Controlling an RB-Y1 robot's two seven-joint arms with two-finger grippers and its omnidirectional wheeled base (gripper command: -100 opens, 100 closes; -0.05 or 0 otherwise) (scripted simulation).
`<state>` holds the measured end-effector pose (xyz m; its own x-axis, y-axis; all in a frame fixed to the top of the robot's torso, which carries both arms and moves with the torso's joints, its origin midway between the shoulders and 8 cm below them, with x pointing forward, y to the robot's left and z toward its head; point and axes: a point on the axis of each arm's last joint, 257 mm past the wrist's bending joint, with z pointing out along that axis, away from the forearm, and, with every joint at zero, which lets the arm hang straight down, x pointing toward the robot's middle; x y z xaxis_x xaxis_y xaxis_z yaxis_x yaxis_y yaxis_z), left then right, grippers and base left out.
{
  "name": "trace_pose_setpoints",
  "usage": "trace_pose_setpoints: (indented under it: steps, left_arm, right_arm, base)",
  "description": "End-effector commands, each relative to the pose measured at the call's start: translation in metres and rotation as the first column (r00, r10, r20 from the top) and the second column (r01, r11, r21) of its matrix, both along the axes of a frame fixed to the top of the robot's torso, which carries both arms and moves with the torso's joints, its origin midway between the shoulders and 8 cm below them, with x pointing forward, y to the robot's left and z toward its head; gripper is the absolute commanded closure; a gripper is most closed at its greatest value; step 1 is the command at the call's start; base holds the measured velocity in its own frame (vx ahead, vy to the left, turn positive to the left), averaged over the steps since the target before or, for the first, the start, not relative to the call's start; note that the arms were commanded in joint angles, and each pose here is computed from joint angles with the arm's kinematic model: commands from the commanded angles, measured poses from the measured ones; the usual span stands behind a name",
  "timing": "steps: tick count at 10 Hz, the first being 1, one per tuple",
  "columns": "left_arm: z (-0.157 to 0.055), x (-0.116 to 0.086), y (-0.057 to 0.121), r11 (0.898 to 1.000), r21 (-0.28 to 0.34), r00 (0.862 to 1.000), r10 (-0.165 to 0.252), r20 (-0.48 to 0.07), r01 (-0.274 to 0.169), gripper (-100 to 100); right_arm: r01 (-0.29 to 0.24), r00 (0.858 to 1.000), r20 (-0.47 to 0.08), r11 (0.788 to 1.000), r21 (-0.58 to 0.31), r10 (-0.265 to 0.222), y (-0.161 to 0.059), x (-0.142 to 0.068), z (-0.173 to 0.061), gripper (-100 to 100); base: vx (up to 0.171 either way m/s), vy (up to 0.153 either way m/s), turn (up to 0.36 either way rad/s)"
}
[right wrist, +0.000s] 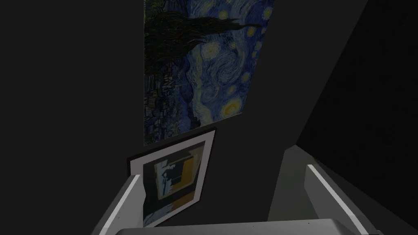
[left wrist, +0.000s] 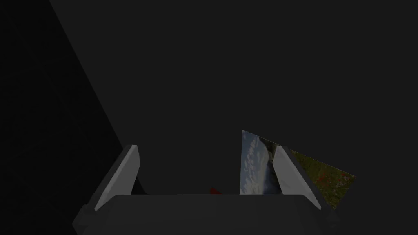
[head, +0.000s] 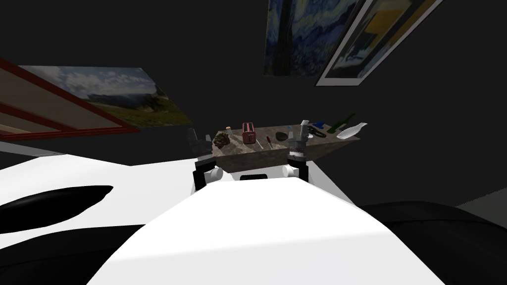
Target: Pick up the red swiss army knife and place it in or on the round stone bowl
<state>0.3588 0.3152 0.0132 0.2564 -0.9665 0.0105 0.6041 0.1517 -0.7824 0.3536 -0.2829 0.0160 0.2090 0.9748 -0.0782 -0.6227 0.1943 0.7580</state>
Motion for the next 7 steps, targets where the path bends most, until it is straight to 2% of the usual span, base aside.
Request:
trace_pose_setpoints:
  steps: [1,4,7]
  left_arm:
    - [0.0,0.0,0.0,1.0,0.0,1.0,0.0,0.0,0.0,0]
    - [0.0,0.0,0.0,1.0,0.0,1.0,0.0,0.0,0.0,0]
    - [0.0,0.0,0.0,1.0,0.0,1.0,0.0,0.0,0.0,0]
  right_arm:
    - [-0.012,1.0,-0.014,1.0,-0.022,0.012,0.001,0.001,-0.002,-100]
    - [-0.053,0.997,-0.068,0.996,-0.07,0.048,0.005,0.003,-0.014,-100]
    - [-0.11,0.983,-0.16,0.989,-0.099,0.094,0.01,0.006,-0.038,-100]
  base:
    - [-0.037,0.001,-0.01]
    - [-0.099,-0.001,-0.001]
    - [-0.113,0.01,0.037]
